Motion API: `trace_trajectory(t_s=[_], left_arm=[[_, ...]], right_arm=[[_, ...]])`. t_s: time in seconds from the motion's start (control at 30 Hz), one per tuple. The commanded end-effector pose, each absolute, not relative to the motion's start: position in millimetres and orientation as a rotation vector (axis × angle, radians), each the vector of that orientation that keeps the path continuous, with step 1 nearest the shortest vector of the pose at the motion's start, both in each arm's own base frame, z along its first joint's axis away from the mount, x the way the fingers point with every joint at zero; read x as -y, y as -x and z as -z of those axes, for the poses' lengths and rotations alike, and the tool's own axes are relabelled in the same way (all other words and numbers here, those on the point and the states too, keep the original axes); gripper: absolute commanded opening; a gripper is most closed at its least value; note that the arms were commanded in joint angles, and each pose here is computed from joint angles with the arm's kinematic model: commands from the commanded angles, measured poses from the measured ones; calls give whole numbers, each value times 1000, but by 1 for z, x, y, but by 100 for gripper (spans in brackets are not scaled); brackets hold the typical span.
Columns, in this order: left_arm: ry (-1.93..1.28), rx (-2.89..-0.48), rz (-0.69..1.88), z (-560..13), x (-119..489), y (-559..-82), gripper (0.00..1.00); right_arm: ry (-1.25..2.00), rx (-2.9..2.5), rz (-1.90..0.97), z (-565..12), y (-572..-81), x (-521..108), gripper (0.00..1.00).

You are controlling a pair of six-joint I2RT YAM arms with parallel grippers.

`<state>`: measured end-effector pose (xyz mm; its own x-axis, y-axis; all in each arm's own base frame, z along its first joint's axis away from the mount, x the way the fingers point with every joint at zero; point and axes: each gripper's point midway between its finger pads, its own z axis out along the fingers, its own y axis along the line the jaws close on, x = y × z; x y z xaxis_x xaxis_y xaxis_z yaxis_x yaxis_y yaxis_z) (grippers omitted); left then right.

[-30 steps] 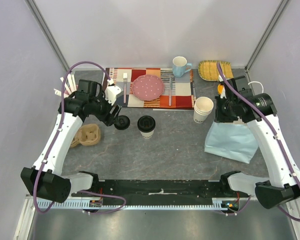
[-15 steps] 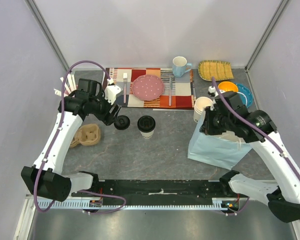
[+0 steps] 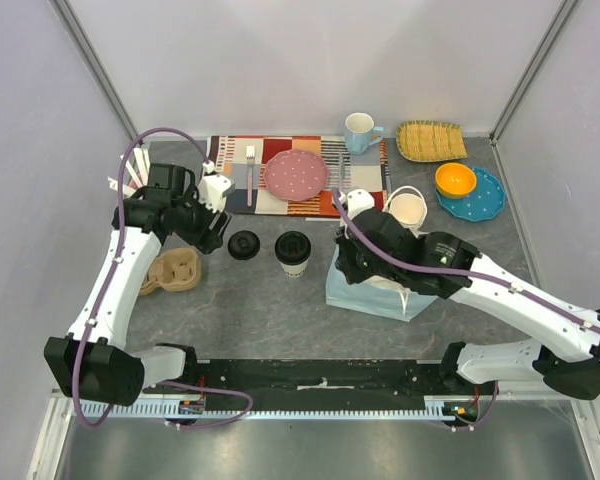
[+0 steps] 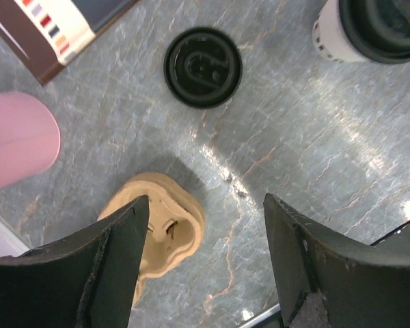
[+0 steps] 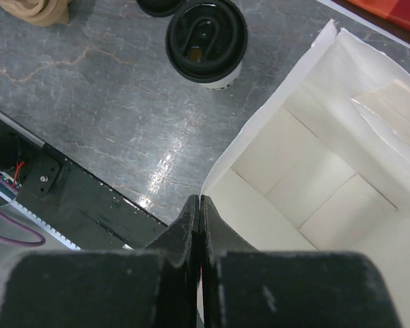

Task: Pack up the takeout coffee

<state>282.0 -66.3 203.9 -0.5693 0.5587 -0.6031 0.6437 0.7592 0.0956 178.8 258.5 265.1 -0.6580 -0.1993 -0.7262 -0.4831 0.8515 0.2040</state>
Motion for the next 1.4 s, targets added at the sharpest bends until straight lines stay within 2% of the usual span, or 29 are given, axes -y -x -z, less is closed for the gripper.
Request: trace_trajectory(t_s=[0.0, 0.17, 0.33, 0.43, 0.47, 0.5, 0.83, 0.87, 0.93, 0.97, 1.0, 1.1, 1.17, 1.2, 1.37], left_arm=[[-859, -2345, 77, -194, 45, -284, 74], [-769, -2410, 13, -183, 18, -284, 73], [-667, -2468, -38, -177, 5, -284, 72], [-539, -2508, -69, -171, -13, -282, 72], [-509, -2528, -86, -167, -18, -280, 72], [-469, -2538, -105, -165, -24, -278, 71], [-296, -2536, -182, -157, -47, -273, 71], [-275, -2538, -218, -159, -53, -274, 71], [-207, -2538, -248, -162, -62, -275, 71], [-177, -2540, -260, -165, -66, -278, 71], [-128, -2549, -270, -165, -71, -277, 71], [-18, -2574, -305, -163, -86, -275, 71], [22, -2595, -266, -158, -88, -273, 67], [58, -2615, -248, -153, -92, -271, 61], [161, -2705, -175, -128, -96, -265, 55]], right_arm=[[571, -2175, -555, -273, -185, -282, 0], [732, -2154, -616, -267, -170, -292, 0], [743, -2154, -610, -264, -169, -291, 0], [744, -2133, -623, -272, -169, -291, 15], [743, -2133, -617, -273, -168, -289, 25], [738, -2127, -617, -276, -169, -288, 30], [781, -2096, -651, -296, -164, -289, 57], [780, -2100, -650, -298, -163, -289, 64], [729, -2073, -630, -315, -171, -286, 70], [724, -2075, -616, -318, -172, -284, 77], [698, -2050, -625, -331, -175, -284, 80], [649, -2006, -639, -354, -178, -282, 86], [633, -1978, -652, -367, -180, -281, 86], [633, -1967, -652, -371, -181, -281, 86], [614, -1974, -616, -379, -187, -280, 87]])
